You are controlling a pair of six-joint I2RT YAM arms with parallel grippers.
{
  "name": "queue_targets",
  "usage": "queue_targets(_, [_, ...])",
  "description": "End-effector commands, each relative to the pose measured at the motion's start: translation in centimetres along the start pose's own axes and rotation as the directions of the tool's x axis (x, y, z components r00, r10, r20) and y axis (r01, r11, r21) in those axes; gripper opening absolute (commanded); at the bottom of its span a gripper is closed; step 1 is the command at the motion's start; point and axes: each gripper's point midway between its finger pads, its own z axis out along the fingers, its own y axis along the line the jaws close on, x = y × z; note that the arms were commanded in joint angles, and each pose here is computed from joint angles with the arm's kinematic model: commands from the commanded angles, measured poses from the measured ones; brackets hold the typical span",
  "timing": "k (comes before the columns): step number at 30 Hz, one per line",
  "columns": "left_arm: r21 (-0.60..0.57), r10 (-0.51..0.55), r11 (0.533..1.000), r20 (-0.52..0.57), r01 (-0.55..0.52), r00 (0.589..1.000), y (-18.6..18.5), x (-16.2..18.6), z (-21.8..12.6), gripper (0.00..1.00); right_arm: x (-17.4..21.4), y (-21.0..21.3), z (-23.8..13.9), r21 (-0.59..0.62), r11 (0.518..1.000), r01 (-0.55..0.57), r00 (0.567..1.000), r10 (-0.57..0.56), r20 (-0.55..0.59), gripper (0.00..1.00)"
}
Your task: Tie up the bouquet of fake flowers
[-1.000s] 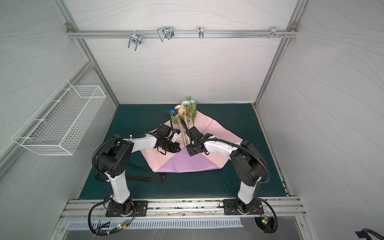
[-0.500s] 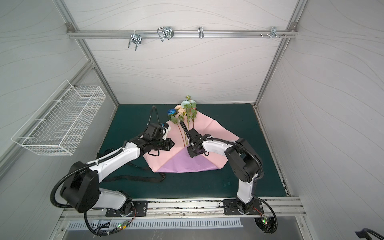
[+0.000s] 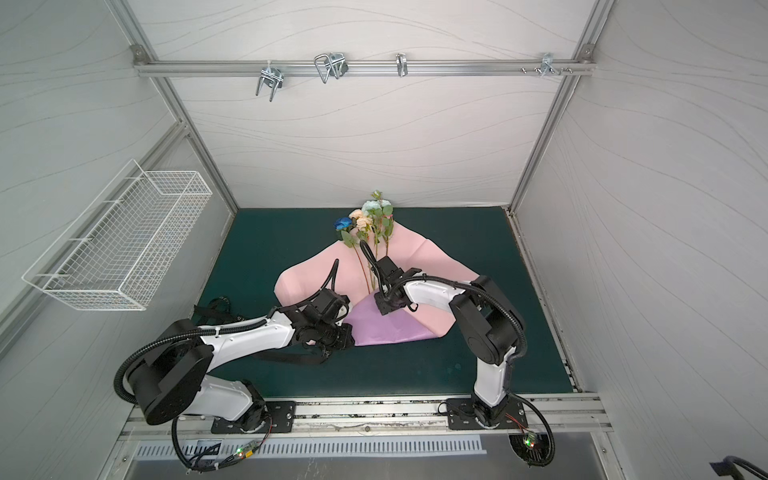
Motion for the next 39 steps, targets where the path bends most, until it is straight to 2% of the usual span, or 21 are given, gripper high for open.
queue_targets(1, [-0.074,-0.066,0.995,-0.007,0.066,0.998,1.9,0.9,0.3,0.12,0.3,-0.1,0.2,0.014,1.0,-0.007,1.0,0.007,-0.012,0.53])
queue_targets(5, [-0.176,-0.125,0.977,-0.01,0.122,0.992,4.3,1.6,0.6,0.1,0.3,-0.2,0.3,0.016,1.0,-0.008,1.0,0.008,-0.015,0.52])
queue_targets(9, [-0.204,-0.154,0.967,0.009,0.152,0.988,4.8,1.7,0.1,0.12,0.4,-0.3,0.2,0.013,1.0,-0.005,1.0,0.005,-0.022,0.52])
queue_targets(15, [-0.165,-0.142,0.976,0.01,0.142,0.99,3.7,1.3,-0.6,0.13,-1.0,0.0,-3.3,0.007,1.0,-0.006,1.0,0.006,0.017,0.54])
queue_targets(19, [-0.107,-0.129,0.986,0.014,0.13,0.992,2.1,0.5,-1.1,0.13,-1.0,-1.1,-7.2,0.062,0.997,-0.052,0.998,0.05,0.043,0.55])
queue_targets(23, [-0.076,-0.129,0.989,0.014,0.13,0.992,1.3,0.3,-1.4,0.12,1.9,-1.1,-9.5,0.067,0.991,-0.117,0.993,0.116,0.012,0.53])
queue_targets(26, [-0.068,-0.126,0.99,0.011,0.126,0.992,1.1,0.3,-1.4,0.12,5.2,0.7,-10.1,0.01,0.987,-0.161,0.986,0.162,-0.043,0.38])
queue_targets(28, [-0.059,-0.123,0.991,0.007,0.123,0.992,0.8,0.2,-1.4,0.12,7.3,2.5,-10.1,-0.032,0.984,-0.173,0.982,0.17,-0.086,0.32])
queue_targets(32, [-0.045,-0.121,0.992,-0.002,0.121,0.993,0.4,0.1,-1.4,0.11,10.5,4.1,-9.2,-0.047,0.978,-0.205,0.966,0.194,-0.172,0.3])
queue_targets(39, [-0.024,-0.105,0.994,0.015,0.105,0.994,-0.5,-0.5,-2.3,0.1,12.2,2.9,-7.2,-0.011,0.974,-0.225,0.952,0.217,-0.214,0.31])
